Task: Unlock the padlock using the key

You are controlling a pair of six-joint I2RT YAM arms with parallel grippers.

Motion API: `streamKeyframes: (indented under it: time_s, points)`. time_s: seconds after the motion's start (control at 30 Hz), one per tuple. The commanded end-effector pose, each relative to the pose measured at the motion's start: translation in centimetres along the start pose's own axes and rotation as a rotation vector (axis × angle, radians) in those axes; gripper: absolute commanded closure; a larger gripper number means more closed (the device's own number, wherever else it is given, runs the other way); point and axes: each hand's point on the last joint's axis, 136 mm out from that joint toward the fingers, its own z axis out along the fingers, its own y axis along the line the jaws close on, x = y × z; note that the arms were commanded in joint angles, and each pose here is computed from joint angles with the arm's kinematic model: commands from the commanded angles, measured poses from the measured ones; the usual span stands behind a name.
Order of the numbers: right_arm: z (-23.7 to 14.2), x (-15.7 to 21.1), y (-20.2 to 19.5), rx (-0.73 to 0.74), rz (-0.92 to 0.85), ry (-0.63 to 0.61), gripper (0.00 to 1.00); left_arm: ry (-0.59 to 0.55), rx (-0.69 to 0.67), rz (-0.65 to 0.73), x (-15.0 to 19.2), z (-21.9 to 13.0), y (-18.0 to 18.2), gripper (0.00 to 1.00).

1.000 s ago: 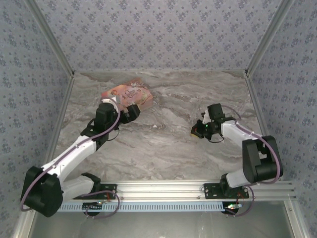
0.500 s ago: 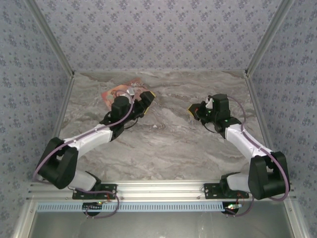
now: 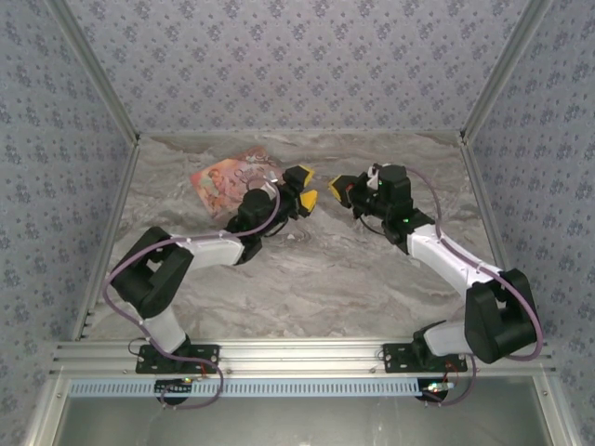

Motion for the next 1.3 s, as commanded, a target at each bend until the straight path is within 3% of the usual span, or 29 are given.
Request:
streamKeyframes:
  time_s: [0.0, 0.57, 1.27]
  points:
    - [0.2, -0.3, 2.2, -0.056, 0.011, -0.032, 1.0, 0.009, 0.15, -0.046, 0.8, 0.5, -3.8, 0.22]
    - [1.2, 1.9, 2.1, -0.057, 0.033, 0.015, 1.0, 0.037, 0.154, -0.062, 1.5, 1.6, -3.3, 0.22]
    - [0.1, -0.2, -1.0, 0.063, 0.01, -0.081, 1.0, 0.026, 0.138, -0.051, 1.4, 1.4, -3.0, 0.38]
